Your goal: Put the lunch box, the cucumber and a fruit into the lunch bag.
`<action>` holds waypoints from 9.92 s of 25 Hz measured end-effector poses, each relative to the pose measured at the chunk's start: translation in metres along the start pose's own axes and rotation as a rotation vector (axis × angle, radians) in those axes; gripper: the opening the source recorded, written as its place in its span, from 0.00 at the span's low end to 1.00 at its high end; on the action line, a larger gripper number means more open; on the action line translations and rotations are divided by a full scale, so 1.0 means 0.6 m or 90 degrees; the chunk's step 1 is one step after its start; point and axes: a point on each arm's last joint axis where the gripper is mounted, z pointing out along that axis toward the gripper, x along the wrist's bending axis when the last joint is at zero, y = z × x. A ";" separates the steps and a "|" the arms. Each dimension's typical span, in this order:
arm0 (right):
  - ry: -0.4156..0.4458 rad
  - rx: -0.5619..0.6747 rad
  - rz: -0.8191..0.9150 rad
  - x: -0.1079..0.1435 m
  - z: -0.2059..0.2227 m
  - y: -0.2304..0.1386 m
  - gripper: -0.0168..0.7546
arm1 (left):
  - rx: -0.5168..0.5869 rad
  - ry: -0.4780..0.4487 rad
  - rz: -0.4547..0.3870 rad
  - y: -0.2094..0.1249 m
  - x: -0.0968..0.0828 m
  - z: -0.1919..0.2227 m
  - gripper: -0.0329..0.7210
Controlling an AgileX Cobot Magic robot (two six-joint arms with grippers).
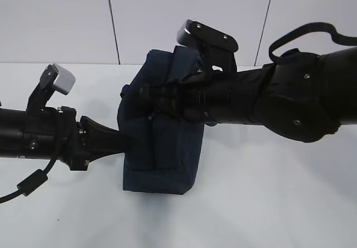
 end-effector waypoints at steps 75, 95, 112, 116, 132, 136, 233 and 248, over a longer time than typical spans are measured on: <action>0.009 -0.017 -0.256 0.029 0.009 0.036 0.05 | 0.069 0.221 0.073 0.047 0.039 0.017 0.05; 0.042 -0.025 -0.187 0.036 0.013 0.037 0.05 | 0.076 0.285 0.016 0.051 0.046 0.012 0.75; 0.082 -0.041 -0.127 0.052 0.045 0.051 0.05 | 0.102 0.185 0.008 0.011 -0.014 0.029 0.72; 0.083 -0.040 -0.100 0.053 0.045 0.052 0.05 | 0.109 0.201 0.009 0.009 -0.011 0.028 0.72; 0.097 -0.071 -0.082 0.069 0.056 0.082 0.05 | 0.154 0.321 0.004 0.000 0.014 0.015 0.71; 0.109 -0.071 -0.056 0.072 0.080 0.085 0.05 | 0.152 0.321 0.000 0.000 0.014 0.015 0.71; 0.096 -0.059 0.461 0.048 0.120 0.121 0.05 | 0.133 0.398 0.035 0.057 0.060 0.039 0.06; 0.092 -0.052 0.614 0.045 0.121 0.120 0.05 | 0.139 0.417 0.036 0.057 0.063 0.036 0.06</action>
